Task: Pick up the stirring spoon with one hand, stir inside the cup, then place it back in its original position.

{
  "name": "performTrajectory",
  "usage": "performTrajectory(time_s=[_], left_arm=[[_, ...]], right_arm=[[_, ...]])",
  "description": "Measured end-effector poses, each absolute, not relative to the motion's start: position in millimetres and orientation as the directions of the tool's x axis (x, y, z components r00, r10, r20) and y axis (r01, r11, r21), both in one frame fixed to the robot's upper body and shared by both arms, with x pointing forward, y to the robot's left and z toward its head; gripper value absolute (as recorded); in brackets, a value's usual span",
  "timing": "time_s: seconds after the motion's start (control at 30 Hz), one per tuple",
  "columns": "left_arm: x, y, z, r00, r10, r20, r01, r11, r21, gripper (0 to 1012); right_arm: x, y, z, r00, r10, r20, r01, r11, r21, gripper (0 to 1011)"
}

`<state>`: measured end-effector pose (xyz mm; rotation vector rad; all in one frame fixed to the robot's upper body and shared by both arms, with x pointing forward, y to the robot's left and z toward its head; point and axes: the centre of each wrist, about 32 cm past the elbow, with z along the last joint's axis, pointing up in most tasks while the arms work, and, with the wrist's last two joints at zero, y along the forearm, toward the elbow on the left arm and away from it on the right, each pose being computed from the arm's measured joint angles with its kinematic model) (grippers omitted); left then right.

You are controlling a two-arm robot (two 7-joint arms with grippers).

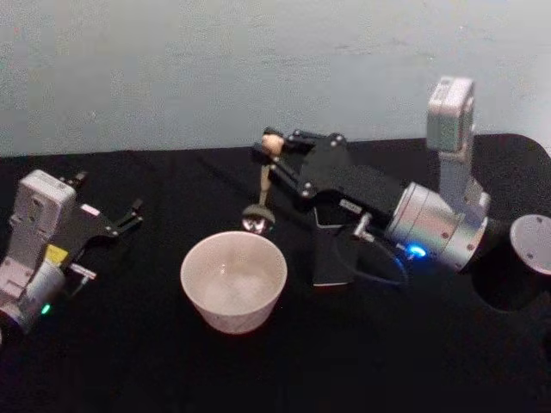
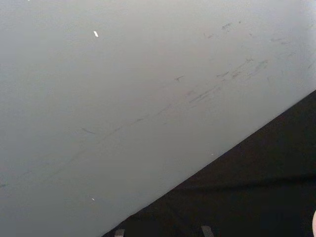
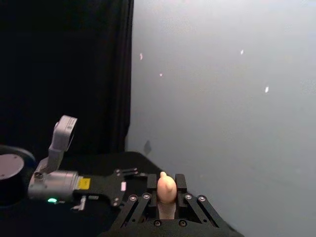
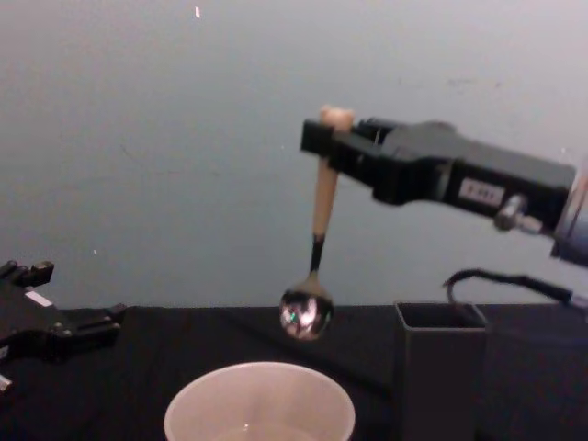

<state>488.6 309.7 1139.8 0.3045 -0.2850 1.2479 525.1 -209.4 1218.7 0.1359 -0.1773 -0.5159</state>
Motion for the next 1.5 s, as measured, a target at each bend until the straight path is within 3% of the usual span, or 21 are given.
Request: performTrajectory(time_s=[0.47, 0.8, 1.5], left_arm=[[488.6, 309.7, 1139.8, 0.292, 0.880, 0.374, -0.955, 0.287, 0.070, 1001], [488.6, 309.7, 1139.8, 0.292, 0.880, 0.374, -0.955, 0.287, 0.070, 1001], [488.6, 309.7, 1139.8, 0.292, 0.880, 0.374, -0.955, 0.287, 0.070, 1001]], right_arm=[[524.4, -191.3, 1188.6, 0.890, -0.445, 0.096, 0.433, 0.893, 0.122, 214], [534.0, -177.6, 1160.9, 0.876, -0.474, 0.087, 0.465, 0.879, 0.105, 214], [537.7, -175.8, 1145.2, 0.864, -0.496, 0.080, 0.492, 0.868, 0.070, 214]])
